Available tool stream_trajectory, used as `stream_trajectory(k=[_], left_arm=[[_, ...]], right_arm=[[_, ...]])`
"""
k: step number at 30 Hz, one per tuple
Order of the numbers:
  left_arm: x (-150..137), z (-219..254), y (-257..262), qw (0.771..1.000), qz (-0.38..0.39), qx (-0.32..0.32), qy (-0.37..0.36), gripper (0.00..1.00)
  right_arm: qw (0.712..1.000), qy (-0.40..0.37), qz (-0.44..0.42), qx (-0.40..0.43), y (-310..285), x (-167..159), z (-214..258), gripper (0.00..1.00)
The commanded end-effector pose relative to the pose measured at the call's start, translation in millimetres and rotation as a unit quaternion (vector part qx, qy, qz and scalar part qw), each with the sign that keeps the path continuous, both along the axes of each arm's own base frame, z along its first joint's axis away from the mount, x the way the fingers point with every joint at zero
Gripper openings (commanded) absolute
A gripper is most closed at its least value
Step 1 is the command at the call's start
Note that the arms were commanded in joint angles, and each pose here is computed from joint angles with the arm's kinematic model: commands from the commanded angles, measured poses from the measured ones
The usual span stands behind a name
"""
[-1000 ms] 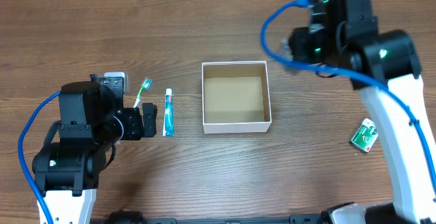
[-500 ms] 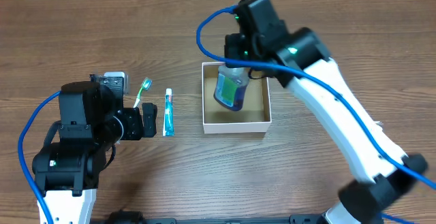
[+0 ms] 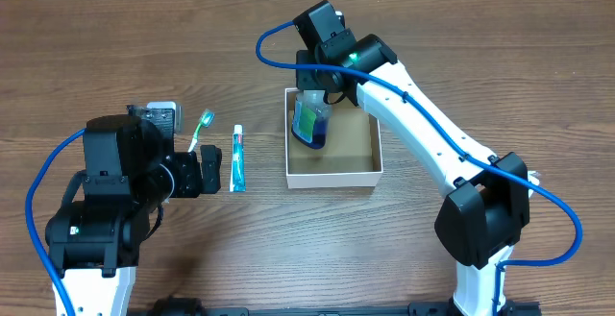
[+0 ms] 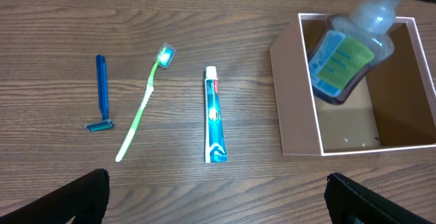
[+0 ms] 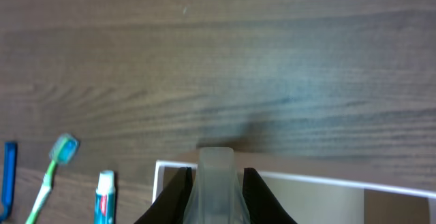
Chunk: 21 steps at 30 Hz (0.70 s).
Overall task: Pack container
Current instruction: 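Carry the soap bottle with the right gripper into the box and release, then move the right gripper to the green Dettol packet and grasp it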
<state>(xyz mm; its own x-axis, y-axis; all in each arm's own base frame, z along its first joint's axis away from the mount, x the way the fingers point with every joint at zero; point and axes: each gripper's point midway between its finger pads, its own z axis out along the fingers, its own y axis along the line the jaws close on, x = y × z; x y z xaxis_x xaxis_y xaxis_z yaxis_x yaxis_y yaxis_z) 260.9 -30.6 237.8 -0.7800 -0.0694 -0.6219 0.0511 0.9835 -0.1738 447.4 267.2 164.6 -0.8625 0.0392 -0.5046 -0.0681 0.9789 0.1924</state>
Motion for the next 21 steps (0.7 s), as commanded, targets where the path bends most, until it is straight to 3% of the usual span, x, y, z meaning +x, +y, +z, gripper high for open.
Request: stream_trajectory(k=[1, 2, 4, 5, 9, 17, 21], left_arm=[[3, 10, 0, 1.0, 0.003, -0.003, -0.011, 1.0], [3, 9, 0, 1.0, 0.003, -0.003, -0.011, 1.0], [3, 9, 0, 1.0, 0.003, -0.004, -0.011, 1.0], [3, 9, 0, 1.0, 0.003, -0.003, -0.011, 1.0], [3, 10, 0, 1.0, 0.004, -0.002, -0.011, 1.0], [3, 9, 1, 1.0, 0.006, -0.001, -0.011, 1.0], [3, 9, 1, 1.0, 0.006, -0.001, -0.011, 1.0]], right_arm=[[0.999, -0.032, -0.027, 0.008, -11, 16, 18, 0.05], [0.999, -0.029, -0.027, 0.007, -12, 15, 17, 0.15], [0.999, -0.023, -0.027, 0.003, -13, 13, 15, 0.51], [0.999, -0.02, -0.027, 0.001, -14, 11, 14, 0.64], [1.0, -0.005, -0.026, -0.008, -18, 5, 9, 0.7], [0.999, 0.014, -0.024, -0.024, -24, -4, 3, 0.69], [0.998, -0.002, -0.055, -0.022, -48, -5, 32, 0.68]])
